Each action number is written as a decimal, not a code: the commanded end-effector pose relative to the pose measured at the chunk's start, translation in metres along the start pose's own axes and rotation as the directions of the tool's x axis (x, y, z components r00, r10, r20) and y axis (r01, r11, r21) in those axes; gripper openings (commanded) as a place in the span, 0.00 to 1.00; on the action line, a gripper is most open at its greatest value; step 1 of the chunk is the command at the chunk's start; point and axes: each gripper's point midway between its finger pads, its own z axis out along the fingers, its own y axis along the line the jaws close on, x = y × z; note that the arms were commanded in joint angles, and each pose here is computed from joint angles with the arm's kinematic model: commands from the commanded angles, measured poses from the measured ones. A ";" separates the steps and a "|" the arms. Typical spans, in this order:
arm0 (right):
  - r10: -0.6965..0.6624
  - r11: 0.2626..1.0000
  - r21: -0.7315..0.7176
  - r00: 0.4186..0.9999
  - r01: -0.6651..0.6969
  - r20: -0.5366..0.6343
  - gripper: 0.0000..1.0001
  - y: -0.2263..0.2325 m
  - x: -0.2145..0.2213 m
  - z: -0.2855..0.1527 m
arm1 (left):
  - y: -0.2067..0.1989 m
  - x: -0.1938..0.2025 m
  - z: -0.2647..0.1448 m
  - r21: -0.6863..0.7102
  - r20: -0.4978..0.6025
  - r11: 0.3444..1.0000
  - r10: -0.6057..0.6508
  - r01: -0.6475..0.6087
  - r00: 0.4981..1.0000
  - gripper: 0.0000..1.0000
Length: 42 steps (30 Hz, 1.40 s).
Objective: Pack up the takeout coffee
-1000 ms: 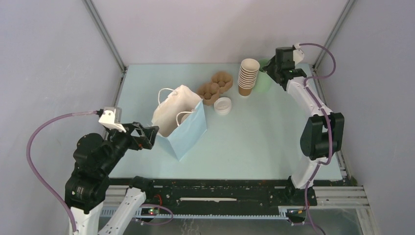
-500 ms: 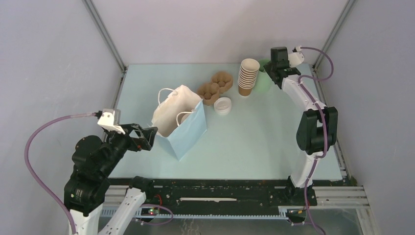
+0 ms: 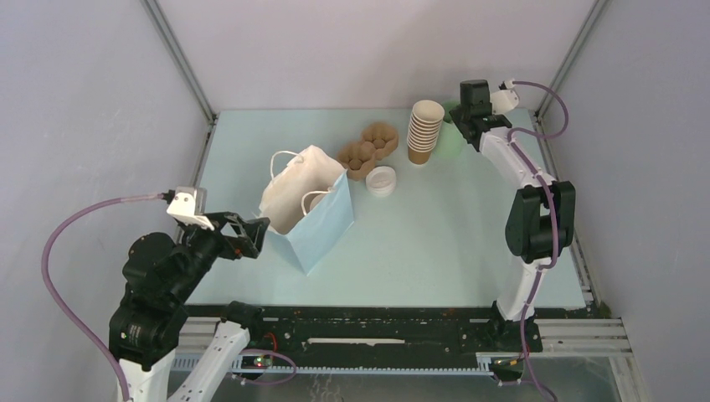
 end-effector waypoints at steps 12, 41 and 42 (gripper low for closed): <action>0.043 0.999 0.000 0.999 -0.043 0.022 0.42 0.005 -0.002 -0.002 | -0.003 -0.006 -0.007 0.020 0.030 0.999 0.029 -0.029 0.999 1.00; 0.051 0.998 -0.040 0.999 -0.052 -0.012 0.15 0.016 0.002 -0.022 | -0.006 -0.004 -0.010 0.039 0.034 0.999 0.029 -0.031 0.999 1.00; 0.050 0.998 -0.045 0.999 -0.050 -0.006 0.15 0.018 -0.001 -0.024 | -0.006 -0.003 -0.009 0.038 0.033 0.999 0.029 -0.030 0.999 1.00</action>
